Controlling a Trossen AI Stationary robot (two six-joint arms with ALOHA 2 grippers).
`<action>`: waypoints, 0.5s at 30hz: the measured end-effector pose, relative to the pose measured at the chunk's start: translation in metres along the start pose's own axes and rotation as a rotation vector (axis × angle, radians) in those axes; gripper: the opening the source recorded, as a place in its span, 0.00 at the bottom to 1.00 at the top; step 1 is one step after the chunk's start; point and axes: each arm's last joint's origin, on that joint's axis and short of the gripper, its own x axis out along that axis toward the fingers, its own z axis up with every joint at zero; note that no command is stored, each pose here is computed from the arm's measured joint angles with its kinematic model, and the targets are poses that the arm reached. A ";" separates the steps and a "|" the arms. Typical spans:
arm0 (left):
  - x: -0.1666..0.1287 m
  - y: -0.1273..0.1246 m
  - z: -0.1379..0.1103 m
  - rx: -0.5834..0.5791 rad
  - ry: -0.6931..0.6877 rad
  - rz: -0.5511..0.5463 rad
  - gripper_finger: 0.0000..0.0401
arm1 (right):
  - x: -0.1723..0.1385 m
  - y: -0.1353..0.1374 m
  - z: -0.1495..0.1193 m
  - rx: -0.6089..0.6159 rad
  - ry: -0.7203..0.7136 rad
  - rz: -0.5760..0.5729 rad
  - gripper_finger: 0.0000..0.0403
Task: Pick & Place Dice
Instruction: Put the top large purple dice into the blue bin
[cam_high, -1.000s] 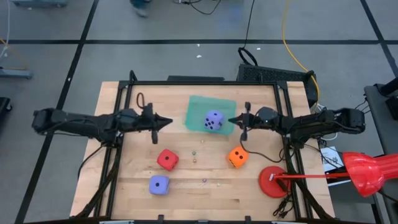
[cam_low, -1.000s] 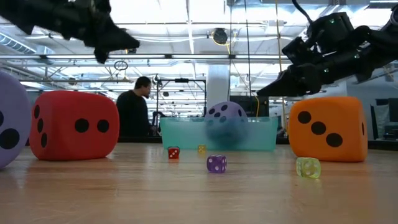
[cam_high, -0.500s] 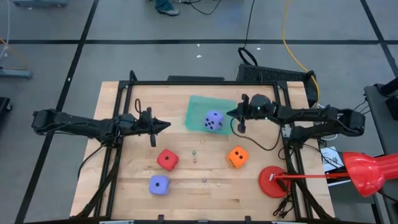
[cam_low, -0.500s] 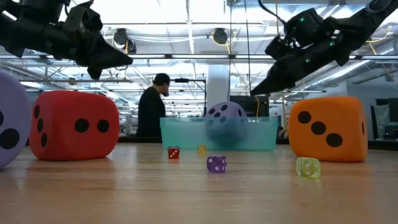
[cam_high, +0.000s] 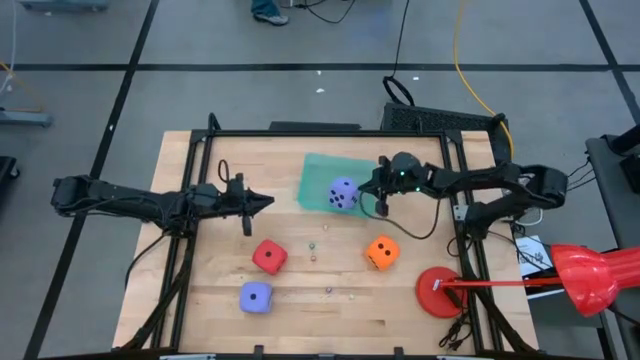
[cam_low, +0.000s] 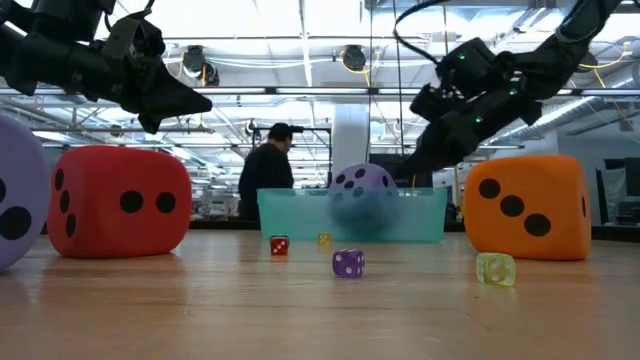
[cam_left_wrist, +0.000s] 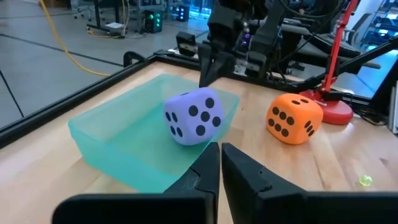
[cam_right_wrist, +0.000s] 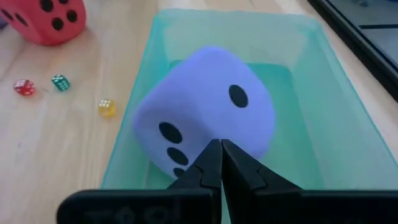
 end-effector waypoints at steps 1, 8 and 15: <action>0.000 0.000 0.000 0.001 0.000 0.000 0.04 | 0.004 0.002 0.004 -0.006 0.000 0.007 0.00; 0.000 0.000 0.000 0.003 0.001 0.000 0.02 | 0.036 0.002 0.023 -0.039 0.046 -0.024 0.00; 0.000 0.000 0.000 0.000 0.000 0.000 0.08 | 0.056 0.007 0.041 -0.079 0.072 0.010 0.00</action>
